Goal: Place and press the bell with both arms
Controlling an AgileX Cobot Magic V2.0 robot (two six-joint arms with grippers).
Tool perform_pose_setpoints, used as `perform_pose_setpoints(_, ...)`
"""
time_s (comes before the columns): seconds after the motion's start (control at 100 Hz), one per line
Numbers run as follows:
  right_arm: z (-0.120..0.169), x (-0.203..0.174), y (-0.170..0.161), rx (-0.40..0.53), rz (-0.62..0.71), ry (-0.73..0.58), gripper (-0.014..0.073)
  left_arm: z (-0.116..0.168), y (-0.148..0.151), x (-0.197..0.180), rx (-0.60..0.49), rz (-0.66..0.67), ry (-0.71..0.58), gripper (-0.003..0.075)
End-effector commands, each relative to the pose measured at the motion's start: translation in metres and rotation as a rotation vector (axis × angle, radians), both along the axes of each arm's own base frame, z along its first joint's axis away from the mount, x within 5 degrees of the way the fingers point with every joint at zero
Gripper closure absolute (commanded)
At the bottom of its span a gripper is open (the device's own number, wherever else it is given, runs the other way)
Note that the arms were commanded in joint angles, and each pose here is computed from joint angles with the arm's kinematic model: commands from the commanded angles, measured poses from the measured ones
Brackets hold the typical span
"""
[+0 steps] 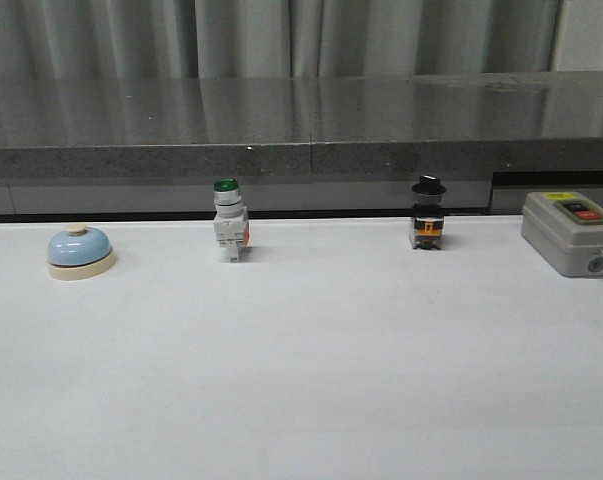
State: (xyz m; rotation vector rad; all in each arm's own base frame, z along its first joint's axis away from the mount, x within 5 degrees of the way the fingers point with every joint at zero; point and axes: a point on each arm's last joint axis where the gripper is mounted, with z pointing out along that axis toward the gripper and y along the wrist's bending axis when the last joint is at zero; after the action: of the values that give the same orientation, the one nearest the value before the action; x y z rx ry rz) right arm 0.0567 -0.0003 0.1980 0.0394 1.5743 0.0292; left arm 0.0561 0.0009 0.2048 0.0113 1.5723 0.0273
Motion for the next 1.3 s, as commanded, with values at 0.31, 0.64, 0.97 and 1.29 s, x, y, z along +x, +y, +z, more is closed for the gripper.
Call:
perform_pose_setpoints(0.31,0.013,-0.002,0.0,-0.011,-0.005,-0.107,0.0656,-0.002,-0.001,-0.001,-0.012,-0.015,-0.076,0.0741)
perform_pose_setpoints(0.64,0.013,-0.002,0.0,-0.011,-0.005,-0.107,0.0656,0.042,0.0,-0.004,-0.041,-0.008,-0.071,0.0741)
perform_pose_setpoints(0.97,0.013,-0.002,0.0,-0.011,-0.005,-0.107,0.0656,0.102,0.0,0.013,-0.041,-0.004,-0.027,0.0741)
perform_pose_setpoints(1.29,0.013,-0.002,0.0,-0.011,-0.005,-0.107,0.0656,0.131,0.0,0.075,-0.033,0.005,0.186,0.074)
